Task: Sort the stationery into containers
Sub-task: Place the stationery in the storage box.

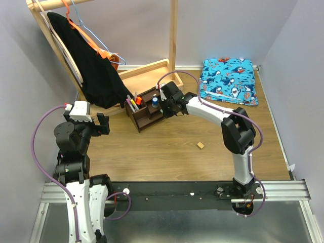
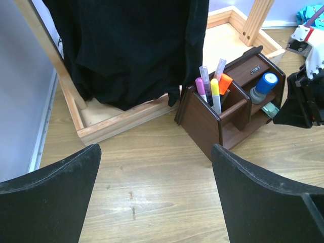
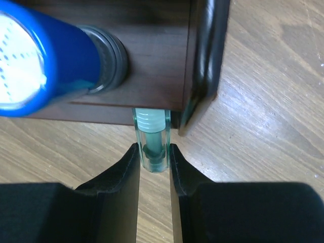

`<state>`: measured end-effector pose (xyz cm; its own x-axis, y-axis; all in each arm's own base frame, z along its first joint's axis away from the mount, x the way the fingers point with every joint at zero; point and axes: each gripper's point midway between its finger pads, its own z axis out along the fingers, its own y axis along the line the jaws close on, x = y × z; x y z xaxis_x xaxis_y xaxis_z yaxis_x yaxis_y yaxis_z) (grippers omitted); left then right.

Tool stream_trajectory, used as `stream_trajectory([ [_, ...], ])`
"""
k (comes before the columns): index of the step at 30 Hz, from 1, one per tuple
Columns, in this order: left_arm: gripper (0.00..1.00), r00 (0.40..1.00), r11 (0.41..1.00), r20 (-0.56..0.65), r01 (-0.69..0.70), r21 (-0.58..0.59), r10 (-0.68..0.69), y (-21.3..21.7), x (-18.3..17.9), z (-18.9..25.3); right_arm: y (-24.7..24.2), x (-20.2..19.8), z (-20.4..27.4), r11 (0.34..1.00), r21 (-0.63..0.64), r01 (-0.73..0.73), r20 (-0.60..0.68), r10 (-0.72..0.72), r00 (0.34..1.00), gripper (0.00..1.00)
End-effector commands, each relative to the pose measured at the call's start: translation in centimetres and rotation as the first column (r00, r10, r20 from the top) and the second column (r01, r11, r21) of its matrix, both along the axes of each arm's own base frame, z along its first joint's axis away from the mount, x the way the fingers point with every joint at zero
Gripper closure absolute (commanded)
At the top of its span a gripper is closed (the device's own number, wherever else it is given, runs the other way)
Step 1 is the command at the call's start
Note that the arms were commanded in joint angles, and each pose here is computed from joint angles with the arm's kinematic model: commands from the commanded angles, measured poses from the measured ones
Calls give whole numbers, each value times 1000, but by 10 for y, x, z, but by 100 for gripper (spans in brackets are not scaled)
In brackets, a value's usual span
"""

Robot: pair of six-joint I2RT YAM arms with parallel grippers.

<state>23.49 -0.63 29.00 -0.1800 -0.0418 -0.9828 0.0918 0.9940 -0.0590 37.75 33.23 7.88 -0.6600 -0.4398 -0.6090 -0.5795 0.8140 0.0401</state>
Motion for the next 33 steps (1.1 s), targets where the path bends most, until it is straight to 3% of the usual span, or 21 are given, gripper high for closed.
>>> stream_trajectory([
  [1,2,1000,1000,5,-19,-9,19,3,1,-1,17,15,3,1000,19,14,53,-14,998,99],
  [17,2,1000,1000,-2,-15,-15,15,3,3,-2,29,23,-3,1000,12,19,89,-20,996,98],
  [22,1,1000,1000,-1,-10,-15,10,2,3,-2,29,24,-3,1000,4,20,100,-20,995,60],
  [28,1,1000,1000,2,-7,-16,7,1,2,-1,27,20,2,1000,6,19,103,-19,995,51],
  [33,1,1000,1000,6,-2,-23,2,0,1,0,24,18,8,1000,8,20,109,-20,994,51],
])
